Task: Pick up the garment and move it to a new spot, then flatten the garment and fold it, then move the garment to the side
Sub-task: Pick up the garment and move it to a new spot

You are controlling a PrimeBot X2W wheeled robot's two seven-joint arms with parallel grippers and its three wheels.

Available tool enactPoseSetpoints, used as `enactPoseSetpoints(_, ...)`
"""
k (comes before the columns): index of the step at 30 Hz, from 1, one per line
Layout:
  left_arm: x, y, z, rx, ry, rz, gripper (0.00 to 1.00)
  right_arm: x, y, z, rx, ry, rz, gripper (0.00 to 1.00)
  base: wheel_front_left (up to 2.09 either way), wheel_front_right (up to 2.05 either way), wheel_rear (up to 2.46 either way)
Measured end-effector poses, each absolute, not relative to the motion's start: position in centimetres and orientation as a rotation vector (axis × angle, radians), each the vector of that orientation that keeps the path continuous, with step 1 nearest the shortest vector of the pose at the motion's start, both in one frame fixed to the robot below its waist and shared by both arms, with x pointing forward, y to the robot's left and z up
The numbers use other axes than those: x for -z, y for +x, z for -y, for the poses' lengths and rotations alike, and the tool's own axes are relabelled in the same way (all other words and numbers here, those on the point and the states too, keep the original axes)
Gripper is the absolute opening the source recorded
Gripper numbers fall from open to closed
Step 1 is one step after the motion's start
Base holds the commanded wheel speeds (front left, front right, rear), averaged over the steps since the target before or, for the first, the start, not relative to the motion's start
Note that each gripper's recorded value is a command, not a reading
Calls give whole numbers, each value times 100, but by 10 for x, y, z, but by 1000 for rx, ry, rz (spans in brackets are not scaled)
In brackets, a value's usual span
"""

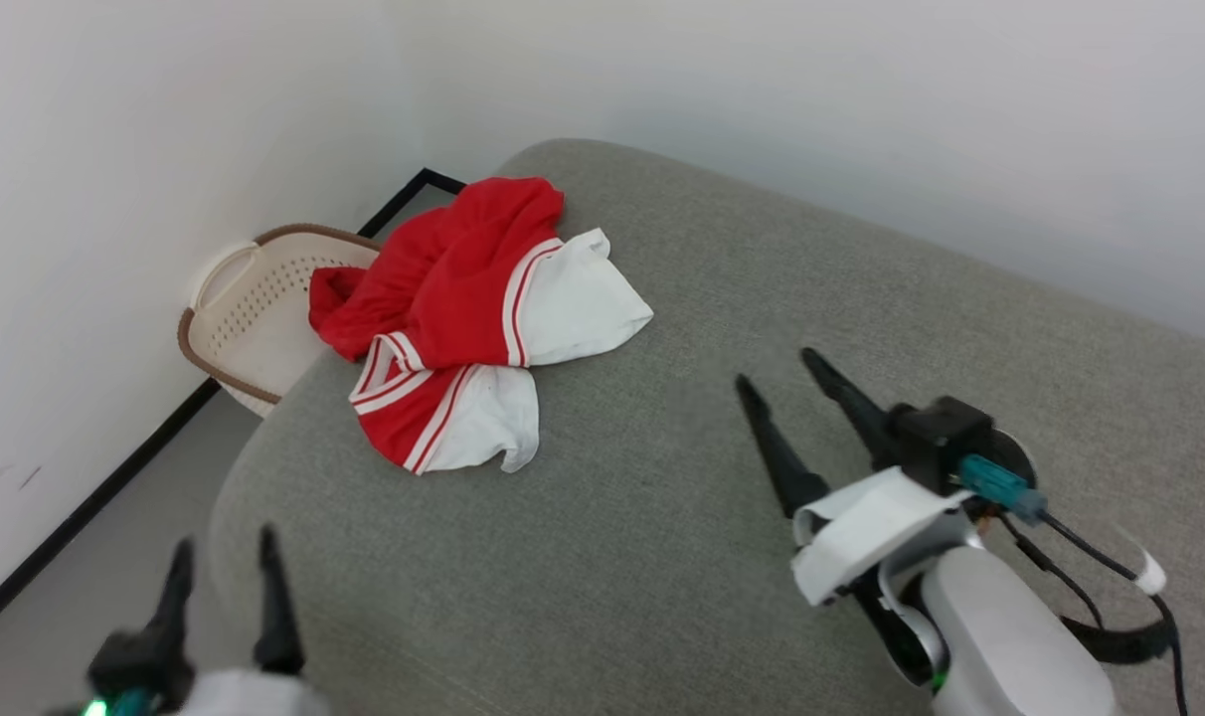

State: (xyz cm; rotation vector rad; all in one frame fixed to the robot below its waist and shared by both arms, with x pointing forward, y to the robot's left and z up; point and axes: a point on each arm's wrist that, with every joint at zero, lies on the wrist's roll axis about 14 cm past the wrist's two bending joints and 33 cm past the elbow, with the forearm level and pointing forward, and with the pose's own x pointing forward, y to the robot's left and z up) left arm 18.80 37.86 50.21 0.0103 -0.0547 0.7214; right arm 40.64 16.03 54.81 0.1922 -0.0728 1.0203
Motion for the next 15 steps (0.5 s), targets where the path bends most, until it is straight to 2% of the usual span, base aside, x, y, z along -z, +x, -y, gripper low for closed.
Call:
enactPoseSetpoints(6, -521, 256, -377, -535, 59, 69, 100, -535, 417, -132, -945, 180, 75, 100, 0, 0, 0)
enactPoseSetpoints(12, -577, 312, -418, -518, 64, 176, 100, -565, 422, -130, -951, 173, 188, 100, 0, 0, 0)
enactPoseSetpoints(15, -592, 341, -435, -499, 114, 156, 100, -575, 431, -125, -942, 175, 229, 100, 0, 0, 0)
